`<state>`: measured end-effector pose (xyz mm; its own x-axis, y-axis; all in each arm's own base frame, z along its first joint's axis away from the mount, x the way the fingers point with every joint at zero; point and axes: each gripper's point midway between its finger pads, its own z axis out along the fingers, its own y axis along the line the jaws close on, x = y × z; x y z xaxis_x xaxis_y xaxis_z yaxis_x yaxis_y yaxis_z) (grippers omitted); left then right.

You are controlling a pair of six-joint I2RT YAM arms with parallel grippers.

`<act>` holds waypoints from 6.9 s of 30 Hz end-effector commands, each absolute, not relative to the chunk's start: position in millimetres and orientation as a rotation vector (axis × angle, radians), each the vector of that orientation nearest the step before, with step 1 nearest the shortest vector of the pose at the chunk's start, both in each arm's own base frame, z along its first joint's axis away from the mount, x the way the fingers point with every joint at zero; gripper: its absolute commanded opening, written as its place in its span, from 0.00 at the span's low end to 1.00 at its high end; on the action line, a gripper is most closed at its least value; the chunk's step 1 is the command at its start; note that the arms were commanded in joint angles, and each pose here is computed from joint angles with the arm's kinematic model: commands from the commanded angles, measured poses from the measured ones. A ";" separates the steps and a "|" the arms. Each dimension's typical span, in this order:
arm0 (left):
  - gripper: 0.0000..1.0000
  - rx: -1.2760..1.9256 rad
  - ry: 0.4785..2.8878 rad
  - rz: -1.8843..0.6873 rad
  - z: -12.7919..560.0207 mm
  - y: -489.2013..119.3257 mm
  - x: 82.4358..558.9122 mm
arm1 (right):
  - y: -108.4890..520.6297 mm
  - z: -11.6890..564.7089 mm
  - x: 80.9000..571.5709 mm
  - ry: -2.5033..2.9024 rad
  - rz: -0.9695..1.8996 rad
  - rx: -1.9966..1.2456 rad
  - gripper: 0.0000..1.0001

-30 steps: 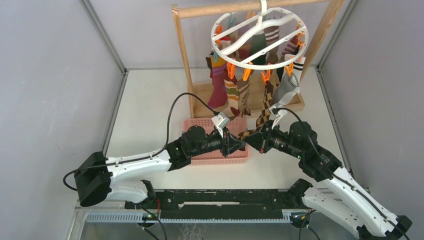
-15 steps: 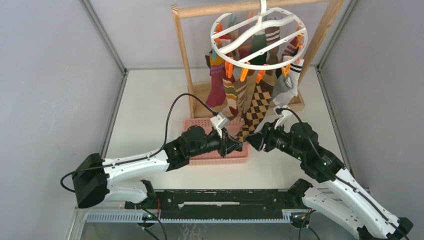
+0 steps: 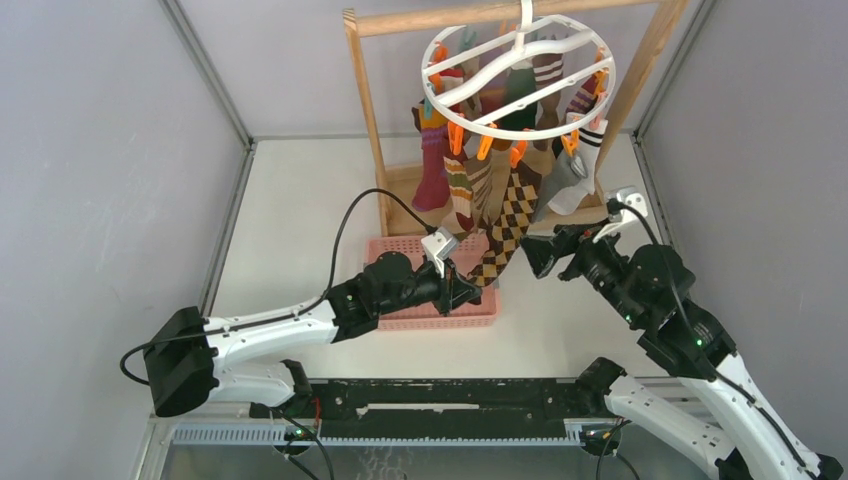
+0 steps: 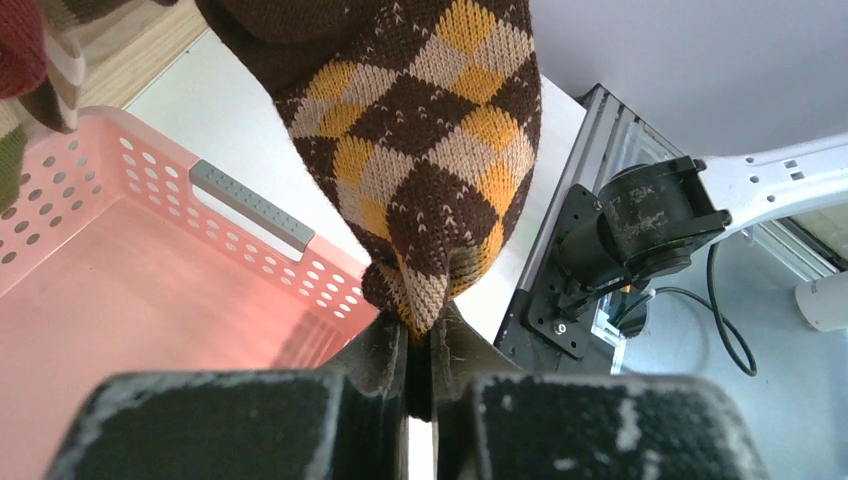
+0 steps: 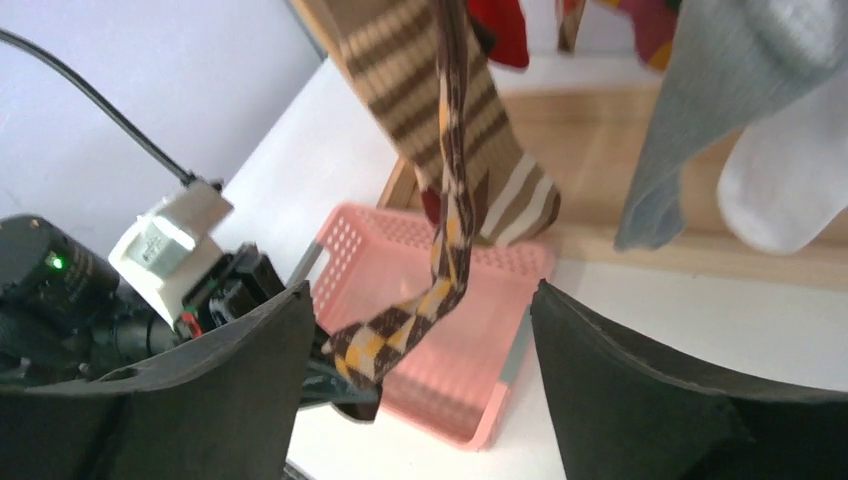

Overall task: Remove the socks clipped to the hanger
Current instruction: Remove the sock from the hanger, then place the sock in the bin.

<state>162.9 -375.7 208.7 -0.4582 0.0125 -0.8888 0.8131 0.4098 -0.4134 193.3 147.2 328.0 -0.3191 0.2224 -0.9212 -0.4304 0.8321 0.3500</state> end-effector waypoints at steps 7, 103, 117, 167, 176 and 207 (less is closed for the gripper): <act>0.04 0.704 1.670 -1.163 254.5 -377.6 166.5 | 146.3 411.1 218.6 1.460 0.592 -0.178 1.00; 0.04 0.693 1.635 -1.099 279.2 -343.0 159.3 | 181.1 450.3 324.6 1.332 0.614 -0.210 0.32; 0.07 0.617 1.658 -0.898 297.1 -303.8 176.0 | 175.0 438.1 318.7 1.367 0.617 -0.177 0.80; 0.24 0.254 2.051 -0.413 187.5 -236.5 269.2 | 143.5 300.8 261.1 1.700 0.647 -0.017 0.90; 0.46 0.199 2.145 -0.460 153.5 -236.5 255.5 | 144.8 291.6 261.1 1.720 0.648 -0.020 0.89; 0.81 -0.043 2.044 -0.341 206.6 -194.5 318.3 | 156.1 281.7 255.6 1.751 0.707 -0.051 0.90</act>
